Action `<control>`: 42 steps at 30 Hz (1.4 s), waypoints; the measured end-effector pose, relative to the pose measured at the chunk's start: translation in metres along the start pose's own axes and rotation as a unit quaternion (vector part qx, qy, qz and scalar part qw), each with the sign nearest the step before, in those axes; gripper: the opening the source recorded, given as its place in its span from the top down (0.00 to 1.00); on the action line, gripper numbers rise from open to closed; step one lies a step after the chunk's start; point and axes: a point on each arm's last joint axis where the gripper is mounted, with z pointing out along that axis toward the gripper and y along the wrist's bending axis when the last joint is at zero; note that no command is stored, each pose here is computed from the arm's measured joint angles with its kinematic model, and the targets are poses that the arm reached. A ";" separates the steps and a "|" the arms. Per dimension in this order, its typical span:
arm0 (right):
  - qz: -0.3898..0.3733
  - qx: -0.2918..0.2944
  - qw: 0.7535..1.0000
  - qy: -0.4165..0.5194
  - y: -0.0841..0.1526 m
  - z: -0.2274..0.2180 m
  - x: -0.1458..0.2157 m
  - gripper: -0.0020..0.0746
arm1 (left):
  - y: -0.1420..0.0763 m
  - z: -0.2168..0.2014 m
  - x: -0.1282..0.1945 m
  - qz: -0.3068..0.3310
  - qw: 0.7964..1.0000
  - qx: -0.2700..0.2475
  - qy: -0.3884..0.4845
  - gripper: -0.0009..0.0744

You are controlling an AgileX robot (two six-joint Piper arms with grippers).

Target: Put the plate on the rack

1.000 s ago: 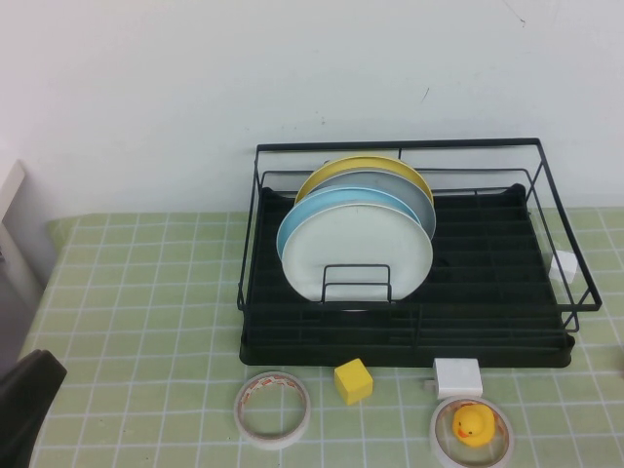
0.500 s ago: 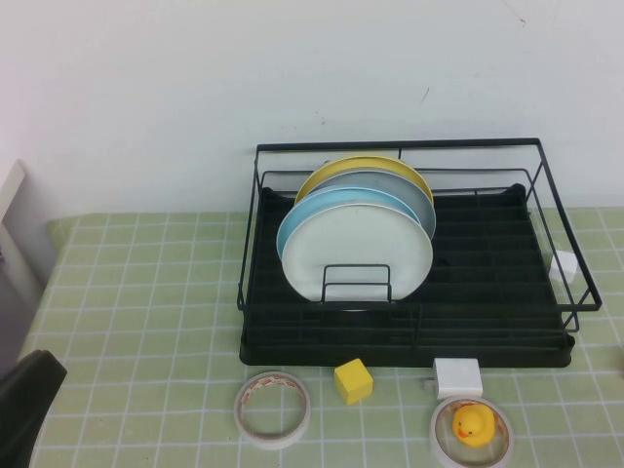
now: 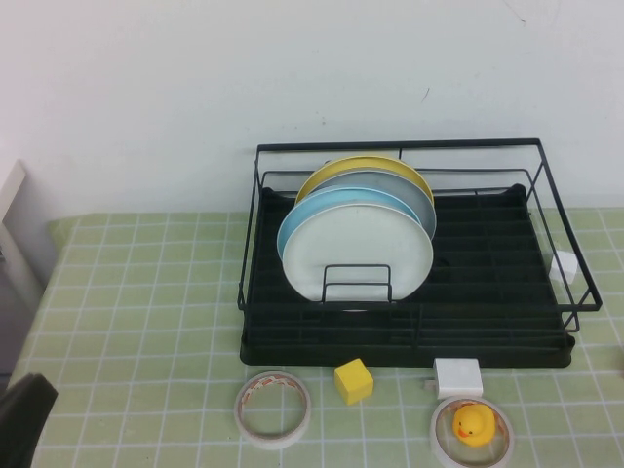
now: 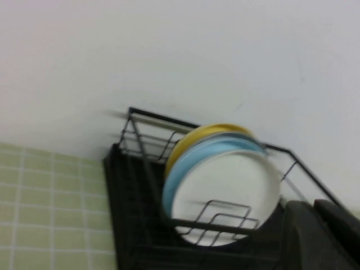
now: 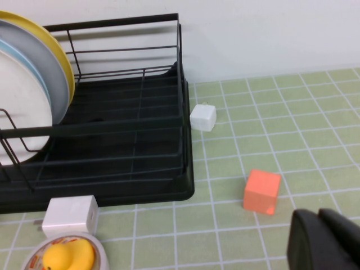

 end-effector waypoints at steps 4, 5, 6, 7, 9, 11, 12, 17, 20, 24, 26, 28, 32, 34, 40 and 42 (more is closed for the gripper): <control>-0.001 0.000 1.000 0.000 0.000 0.000 0.000 0.97 | 0.008 -0.002 0.014 -0.002 1.000 -0.024 0.020 0.99; -0.001 0.000 1.000 0.000 0.000 0.000 0.000 0.97 | 0.011 -0.004 0.017 -0.009 0.999 -0.039 0.031 0.99; -0.001 0.000 1.000 0.000 0.000 0.000 0.000 0.97 | 0.014 -0.006 0.021 -0.016 0.997 -0.059 0.047 0.99; -0.001 0.000 1.000 0.000 0.000 0.000 0.000 0.97 | 0.018 -0.009 0.026 -0.022 0.994 -0.083 0.063 0.99; -0.001 0.000 1.000 0.000 0.000 0.000 0.000 0.97 | 0.025 -0.017 0.035 -0.030 0.987 -0.131 0.091 0.99; -0.001 0.000 1.000 0.000 0.000 0.000 0.000 0.97 | 0.031 -0.024 0.041 -0.026 0.982 -0.164 0.088 0.99; -0.001 0.000 1.000 0.000 0.000 0.000 0.000 0.97 | 0.034 -0.027 0.044 -0.020 0.981 -0.177 0.082 0.99; -0.001 0.000 1.000 0.000 0.000 0.000 0.000 0.97 | 0.043 -0.027 0.053 0.026 0.981 -0.188 0.046 0.99; -0.001 0.000 1.000 0.000 0.000 0.000 0.000 0.97 | 0.043 -0.026 0.051 0.039 0.982 -0.182 0.030 0.99; -0.001 0.000 1.000 0.000 0.000 0.000 0.000 0.97 | 0.044 -0.027 0.053 0.070 0.979 -0.185 0.050 0.99; -0.001 0.000 1.000 0.000 0.000 0.000 0.000 0.97 | 0.044 -0.027 0.053 0.090 0.977 -0.185 0.058 0.99; -0.001 0.000 1.000 0.000 0.000 0.000 0.000 0.97 | 0.044 -0.027 0.054 0.101 0.976 -0.184 0.061 0.99; -0.001 0.000 1.000 0.000 0.000 0.000 0.000 0.97 | 0.044 -0.027 0.054 0.113 0.974 -0.184 0.064 0.99; -0.001 0.000 1.000 0.000 0.000 0.000 0.000 0.97 | 0.044 -0.027 0.054 0.116 0.974 -0.184 0.065 0.99; -0.001 0.000 1.000 0.000 0.000 0.000 0.000 0.97 | 0.044 -0.027 0.054 0.121 0.973 -0.184 0.066 0.99; -0.001 0.000 1.000 0.000 0.000 0.000 0.000 0.97 | 0.044 -0.027 0.054 0.120 0.973 -0.184 0.066 0.99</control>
